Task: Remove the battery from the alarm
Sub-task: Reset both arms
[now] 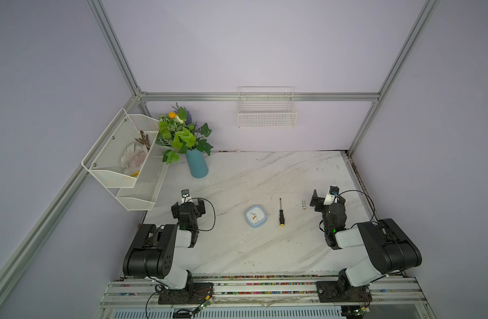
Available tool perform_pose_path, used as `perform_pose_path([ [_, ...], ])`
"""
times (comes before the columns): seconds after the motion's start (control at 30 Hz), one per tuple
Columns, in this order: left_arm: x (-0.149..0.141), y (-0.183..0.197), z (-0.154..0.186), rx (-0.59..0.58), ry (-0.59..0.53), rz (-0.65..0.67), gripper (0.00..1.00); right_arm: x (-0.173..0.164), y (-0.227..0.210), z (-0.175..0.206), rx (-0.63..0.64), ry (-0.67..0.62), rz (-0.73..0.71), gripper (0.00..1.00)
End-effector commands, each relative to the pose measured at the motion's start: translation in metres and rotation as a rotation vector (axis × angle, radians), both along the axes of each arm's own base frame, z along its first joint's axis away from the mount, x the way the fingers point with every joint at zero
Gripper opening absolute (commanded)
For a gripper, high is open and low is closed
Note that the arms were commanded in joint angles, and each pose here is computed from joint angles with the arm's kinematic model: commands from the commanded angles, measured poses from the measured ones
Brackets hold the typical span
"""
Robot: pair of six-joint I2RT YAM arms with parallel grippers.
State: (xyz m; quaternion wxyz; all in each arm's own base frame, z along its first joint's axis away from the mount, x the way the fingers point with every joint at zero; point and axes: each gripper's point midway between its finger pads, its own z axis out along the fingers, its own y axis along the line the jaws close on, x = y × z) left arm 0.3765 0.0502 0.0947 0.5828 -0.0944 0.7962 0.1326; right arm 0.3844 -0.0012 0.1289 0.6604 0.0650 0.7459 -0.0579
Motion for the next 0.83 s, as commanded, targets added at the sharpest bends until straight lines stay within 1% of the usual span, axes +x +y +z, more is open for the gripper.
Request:
perform_pose_path([
  [0.0, 0.0155, 0.0036, 0.0226, -0.008, -0.062, 0.019, 1.00, -0.0006, 0.0024, 0.0126, 0.001, -0.048, 0.024, 1.00],
  [0.13, 0.0160, 0.0048, 0.0210, -0.009, -0.059, 0.027, 1.00, 0.0007, 0.0019, 0.0069, 0.004, -0.039, 0.019, 1.00],
  [0.8, 0.0167, 0.0046, 0.0205, -0.009, -0.057, 0.026, 1.00, 0.0039, -0.0003, 0.0046, 0.009, -0.022, 0.001, 1.00],
])
